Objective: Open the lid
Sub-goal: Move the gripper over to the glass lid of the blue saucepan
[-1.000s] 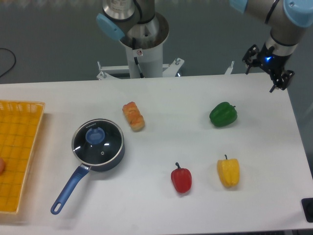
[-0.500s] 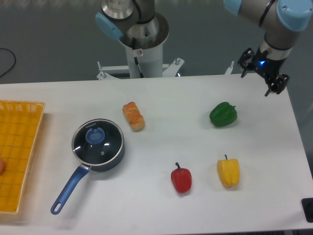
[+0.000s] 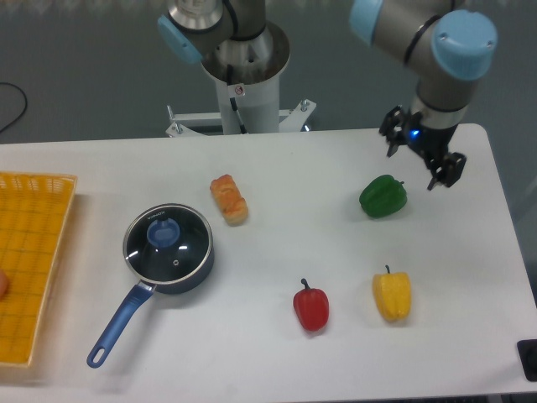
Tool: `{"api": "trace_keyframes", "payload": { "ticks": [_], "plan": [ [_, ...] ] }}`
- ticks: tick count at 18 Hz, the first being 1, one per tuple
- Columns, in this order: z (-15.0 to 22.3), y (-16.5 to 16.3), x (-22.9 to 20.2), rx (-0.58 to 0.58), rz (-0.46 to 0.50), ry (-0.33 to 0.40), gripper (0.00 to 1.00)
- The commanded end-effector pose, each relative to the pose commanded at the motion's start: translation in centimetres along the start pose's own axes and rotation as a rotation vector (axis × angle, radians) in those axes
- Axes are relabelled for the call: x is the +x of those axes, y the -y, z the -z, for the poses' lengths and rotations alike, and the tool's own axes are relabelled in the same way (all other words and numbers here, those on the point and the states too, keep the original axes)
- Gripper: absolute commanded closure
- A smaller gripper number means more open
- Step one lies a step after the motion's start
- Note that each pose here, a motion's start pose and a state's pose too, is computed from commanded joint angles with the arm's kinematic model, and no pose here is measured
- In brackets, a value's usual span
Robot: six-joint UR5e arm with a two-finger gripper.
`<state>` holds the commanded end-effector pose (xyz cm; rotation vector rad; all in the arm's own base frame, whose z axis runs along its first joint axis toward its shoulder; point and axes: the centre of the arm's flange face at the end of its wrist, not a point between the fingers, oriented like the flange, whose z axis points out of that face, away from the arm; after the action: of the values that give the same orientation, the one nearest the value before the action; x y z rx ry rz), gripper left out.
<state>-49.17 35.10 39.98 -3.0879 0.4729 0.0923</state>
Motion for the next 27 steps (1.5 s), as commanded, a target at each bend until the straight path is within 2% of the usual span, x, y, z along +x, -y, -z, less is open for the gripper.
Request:
{"api": "trace_keyframes", "payload": {
  "ticks": [3, 8, 15, 24, 27],
  "plan": [
    [0.7, 1.9, 0.9, 0.005, -0.012, 0.010, 0.00],
    [2.0, 6.7, 4.3, 0.018, 0.120, 0.025, 0.00],
    [2.8, 15.0, 9.7, 0.037, 0.111, 0.026, 0.00],
    [-0.8, 24.9, 18.2, 0.020, -0.100, -0.034, 0.00],
    [-2.3, 27.7, 20.1, 0.033, -0.155, -0.019, 0.00]
  ]
}}
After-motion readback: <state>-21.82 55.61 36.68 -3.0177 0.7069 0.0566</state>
